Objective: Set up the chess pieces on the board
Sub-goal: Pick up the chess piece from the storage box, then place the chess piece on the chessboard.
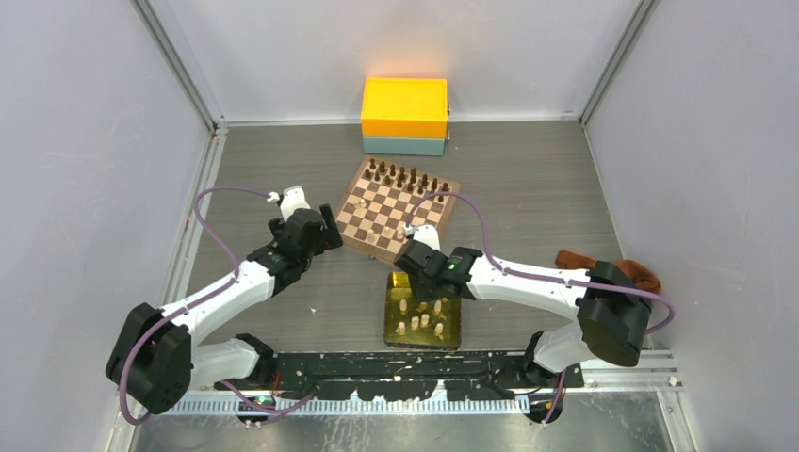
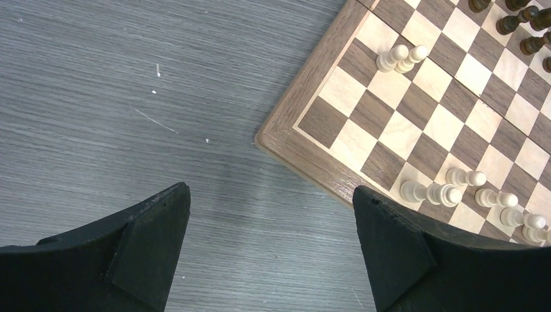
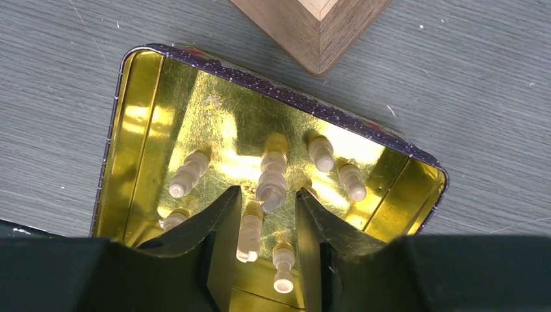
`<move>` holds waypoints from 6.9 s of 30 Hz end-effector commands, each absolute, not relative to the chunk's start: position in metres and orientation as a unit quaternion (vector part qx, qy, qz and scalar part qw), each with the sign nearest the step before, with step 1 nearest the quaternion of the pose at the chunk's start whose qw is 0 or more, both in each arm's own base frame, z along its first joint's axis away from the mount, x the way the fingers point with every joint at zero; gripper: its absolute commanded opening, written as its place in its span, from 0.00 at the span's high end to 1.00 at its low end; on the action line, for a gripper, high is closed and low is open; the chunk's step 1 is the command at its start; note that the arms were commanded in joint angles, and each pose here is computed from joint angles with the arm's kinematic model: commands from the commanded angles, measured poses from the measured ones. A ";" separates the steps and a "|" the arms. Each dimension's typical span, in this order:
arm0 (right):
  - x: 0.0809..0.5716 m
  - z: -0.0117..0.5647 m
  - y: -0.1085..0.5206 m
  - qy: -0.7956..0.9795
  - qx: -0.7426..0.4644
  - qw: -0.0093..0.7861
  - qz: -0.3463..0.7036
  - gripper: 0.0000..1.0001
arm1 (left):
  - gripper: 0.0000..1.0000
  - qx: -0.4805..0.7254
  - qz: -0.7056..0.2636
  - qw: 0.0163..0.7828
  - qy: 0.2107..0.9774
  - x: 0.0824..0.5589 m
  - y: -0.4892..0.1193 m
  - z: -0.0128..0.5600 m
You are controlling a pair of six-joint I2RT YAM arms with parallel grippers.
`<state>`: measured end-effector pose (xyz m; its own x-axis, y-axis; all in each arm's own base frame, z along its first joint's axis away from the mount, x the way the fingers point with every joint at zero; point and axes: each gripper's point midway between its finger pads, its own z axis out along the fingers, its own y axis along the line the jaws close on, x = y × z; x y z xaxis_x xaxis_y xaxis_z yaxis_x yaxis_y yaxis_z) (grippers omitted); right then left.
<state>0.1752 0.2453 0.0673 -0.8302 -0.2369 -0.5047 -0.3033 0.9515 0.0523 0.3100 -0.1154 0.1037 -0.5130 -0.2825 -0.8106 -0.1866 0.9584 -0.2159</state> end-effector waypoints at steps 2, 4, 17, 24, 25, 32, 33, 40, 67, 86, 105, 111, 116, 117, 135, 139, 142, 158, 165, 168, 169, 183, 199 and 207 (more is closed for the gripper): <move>0.180 0.066 0.252 0.953 -0.128 0.263 0.077 0.60 | 0.04 -0.149 -0.065 0.493 0.855 0.318 -0.118 0.113; 0.180 0.065 0.253 0.953 -0.129 0.261 0.078 0.63 | 0.04 -0.148 -0.065 0.492 0.856 0.318 -0.118 0.112; 0.184 0.072 0.250 0.952 -0.128 0.268 0.073 0.99 | 0.04 -0.148 -0.063 0.491 0.856 0.318 -0.118 0.110; 0.189 0.087 0.246 0.948 -0.128 0.285 0.065 0.99 | 0.04 -0.149 -0.063 0.491 0.856 0.318 -0.118 0.110; 0.189 0.090 0.246 0.947 -0.128 0.287 0.065 0.99 | 0.04 -0.149 -0.063 0.492 0.856 0.318 -0.118 0.111; 0.193 0.109 0.244 0.942 -0.127 0.304 0.069 0.99 | 0.04 -0.151 -0.064 0.493 0.855 0.316 -0.117 0.112; 0.194 0.112 0.245 0.941 -0.128 0.307 0.071 0.99 | 0.04 -0.151 -0.064 0.493 0.855 0.316 -0.116 0.112; 0.204 0.136 0.259 0.931 -0.138 0.328 0.085 0.99 | 0.04 -0.152 -0.063 0.495 0.853 0.315 -0.115 0.113; 0.302 0.131 0.332 0.929 -0.161 0.318 0.098 0.99 | 0.04 -0.151 -0.069 0.499 0.851 0.314 -0.116 0.119; 0.331 0.112 0.349 0.933 -0.159 0.305 0.104 0.99 | 0.04 -0.148 -0.065 0.501 0.850 0.313 -0.113 0.119; 0.337 0.106 0.356 0.935 -0.158 0.296 0.118 0.99 | 0.04 -0.145 -0.060 0.498 0.853 0.316 -0.114 0.115; 0.336 0.106 0.356 0.935 -0.156 0.293 0.123 0.99 | 0.04 -0.145 -0.059 0.498 0.853 0.315 -0.114 0.115; 0.334 0.106 0.355 0.936 -0.156 0.291 0.123 0.99 | 0.04 -0.146 -0.060 0.497 0.853 0.314 -0.114 0.115; 0.334 0.106 0.355 0.936 -0.156 0.291 0.123 0.99 | 0.04 -0.146 -0.060 0.497 0.853 0.314 -0.114 0.114; 0.330 0.106 0.351 0.937 -0.156 0.288 0.119 0.99 | 0.04 -0.146 -0.060 0.495 0.854 0.314 -0.114 0.113; 0.329 0.106 0.350 0.937 -0.155 0.288 0.119 0.99 | 0.04 -0.147 -0.061 0.495 0.854 0.314 -0.114 0.113; 0.329 0.108 0.349 0.937 -0.155 0.288 0.120 0.99 | 0.04 -0.147 -0.062 0.495 0.854 0.314 -0.115 0.113; 0.325 0.110 0.346 0.937 -0.155 0.290 0.119 0.99 | 0.04 -0.148 -0.065 0.494 0.854 0.314 -0.116 0.113; 0.324 0.111 0.344 0.937 -0.154 0.289 0.118 0.99 | 0.04 -0.149 -0.066 0.494 0.854 0.314 -0.116 0.114; 0.324 0.113 0.344 0.937 -0.154 0.291 0.118 0.99 | 0.04 -0.149 -0.066 0.495 0.853 0.314 -0.116 0.115; 0.324 0.113 0.344 0.937 -0.155 0.291 0.117 0.99 | 0.04 -0.149 -0.066 0.495 0.854 0.314 -0.116 0.114; 0.320 0.110 0.344 0.938 -0.158 0.284 0.118 0.91 | 0.04 -0.147 -0.067 0.494 0.854 0.316 -0.118 0.115; 0.320 0.114 0.345 0.936 -0.161 0.290 0.120 0.66 | 0.03 -0.149 -0.064 0.492 0.855 0.316 -0.117 0.114; 0.321 0.125 0.348 0.932 -0.165 0.298 0.126 0.64 | 0.03 -0.149 -0.064 0.493 0.855 0.315 -0.116 0.116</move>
<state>0.3204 0.3422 0.0855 -0.8043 -0.2607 -0.5339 -0.3649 0.9259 0.0977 0.3072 -0.1138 0.1009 -0.5139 -0.2824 -0.8100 -0.1867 0.9585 -0.2157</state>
